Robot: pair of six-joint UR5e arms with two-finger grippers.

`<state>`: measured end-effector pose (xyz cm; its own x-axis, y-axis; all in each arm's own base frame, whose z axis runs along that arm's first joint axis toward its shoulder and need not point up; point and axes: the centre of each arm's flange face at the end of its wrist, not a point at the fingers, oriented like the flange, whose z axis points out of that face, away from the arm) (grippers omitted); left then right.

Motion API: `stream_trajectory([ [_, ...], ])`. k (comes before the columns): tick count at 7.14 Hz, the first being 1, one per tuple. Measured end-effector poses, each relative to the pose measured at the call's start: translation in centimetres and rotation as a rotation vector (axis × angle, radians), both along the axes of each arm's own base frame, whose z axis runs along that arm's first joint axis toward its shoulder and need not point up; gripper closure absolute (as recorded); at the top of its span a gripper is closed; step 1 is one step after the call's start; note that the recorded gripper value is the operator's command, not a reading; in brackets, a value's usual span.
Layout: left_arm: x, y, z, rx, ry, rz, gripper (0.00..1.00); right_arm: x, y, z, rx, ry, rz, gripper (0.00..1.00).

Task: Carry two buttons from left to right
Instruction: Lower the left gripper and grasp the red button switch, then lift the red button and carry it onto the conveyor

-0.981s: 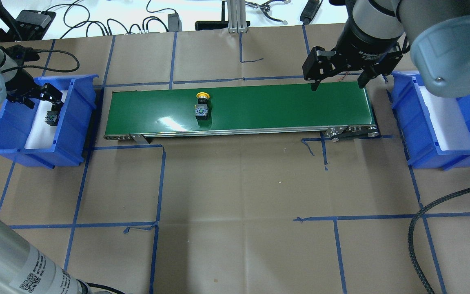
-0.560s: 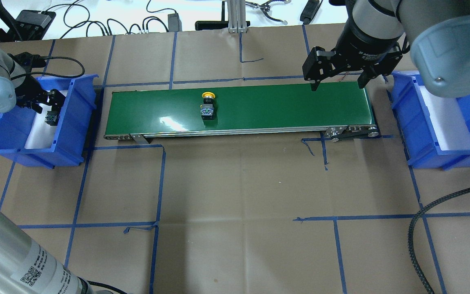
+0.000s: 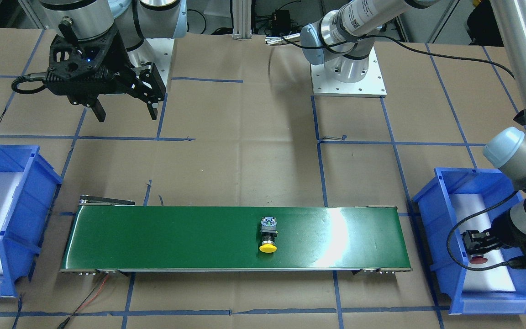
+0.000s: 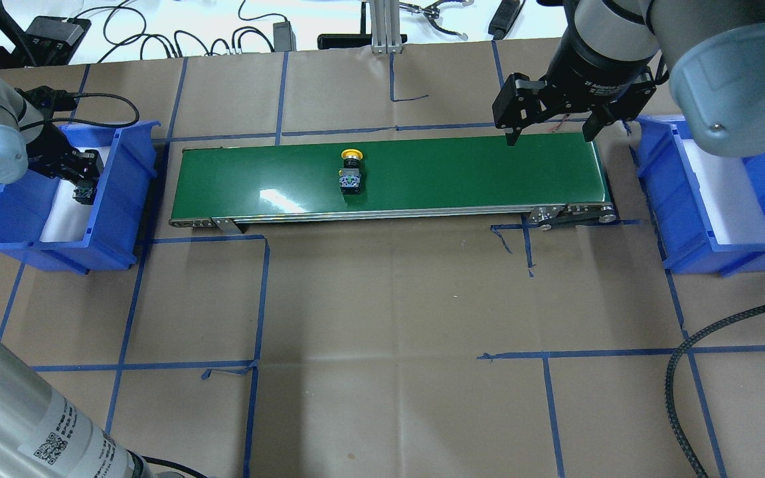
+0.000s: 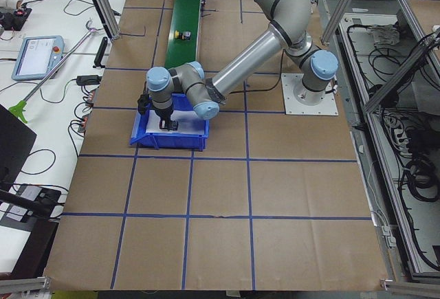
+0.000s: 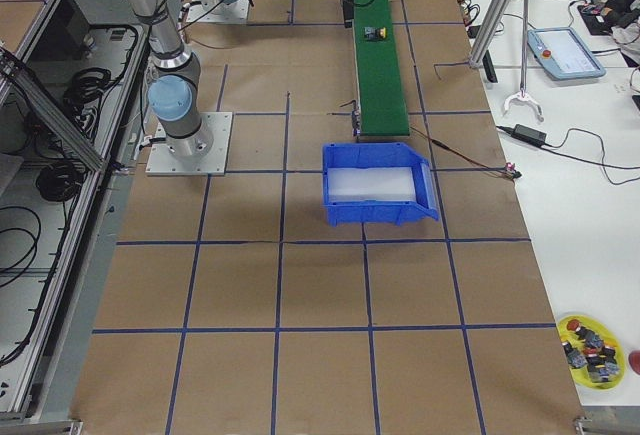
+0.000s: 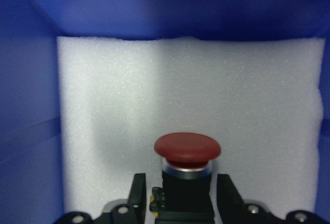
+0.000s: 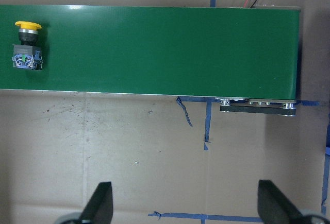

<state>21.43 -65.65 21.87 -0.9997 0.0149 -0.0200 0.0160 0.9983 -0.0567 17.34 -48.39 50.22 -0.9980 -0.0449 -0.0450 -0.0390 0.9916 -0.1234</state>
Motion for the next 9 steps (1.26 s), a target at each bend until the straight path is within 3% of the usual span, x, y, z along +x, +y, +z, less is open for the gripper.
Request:
stream_trajectory([
  [2,0.1,0.1,3.5,0.015,0.004,0.001,0.87,0.0,0.0,0.0,-0.001,-0.001,0.001,0.0],
  [5,0.2,2.0,12.7,0.058,0.021,0.011,0.87,0.0,0.0,-0.2,0.004,-0.001,0.003,0.0],
  [9,-2.0,3.3,16.2,0.06,0.023,0.04,0.87,-0.2,-0.1,-0.4,0.005,0.009,0.0,0.0],
])
